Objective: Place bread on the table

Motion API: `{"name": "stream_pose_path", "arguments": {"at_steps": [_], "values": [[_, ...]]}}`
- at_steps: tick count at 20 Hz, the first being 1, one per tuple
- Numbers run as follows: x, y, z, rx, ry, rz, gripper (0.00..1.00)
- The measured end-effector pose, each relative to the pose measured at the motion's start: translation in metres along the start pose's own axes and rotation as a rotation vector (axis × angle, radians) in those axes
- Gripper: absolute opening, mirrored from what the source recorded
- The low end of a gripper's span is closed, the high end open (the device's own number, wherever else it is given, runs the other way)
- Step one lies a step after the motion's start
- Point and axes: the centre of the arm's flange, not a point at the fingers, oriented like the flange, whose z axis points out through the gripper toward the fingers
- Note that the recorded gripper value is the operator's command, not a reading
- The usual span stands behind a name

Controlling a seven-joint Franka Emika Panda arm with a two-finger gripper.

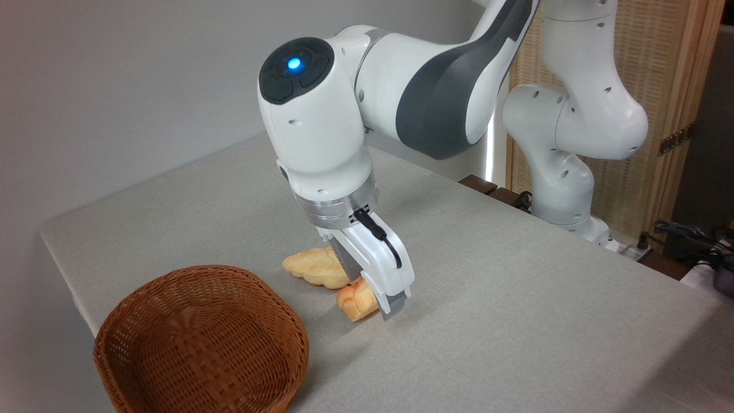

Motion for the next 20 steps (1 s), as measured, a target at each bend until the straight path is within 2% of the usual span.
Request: {"name": "stream_pose_path", "arguments": {"at_steps": [3, 6, 10, 16, 20], "values": [[-0.010, -0.001, -0.009, 0.026, -0.014, 0.017, 1.00], [-0.025, 0.000, -0.028, 0.060, 0.005, 0.008, 1.00], [-0.029, 0.010, -0.053, 0.104, 0.030, -0.002, 1.00], [0.000, 0.033, -0.090, 0.174, 0.070, -0.084, 1.00], [0.017, 0.044, -0.108, 0.208, 0.092, -0.104, 1.00]]}}
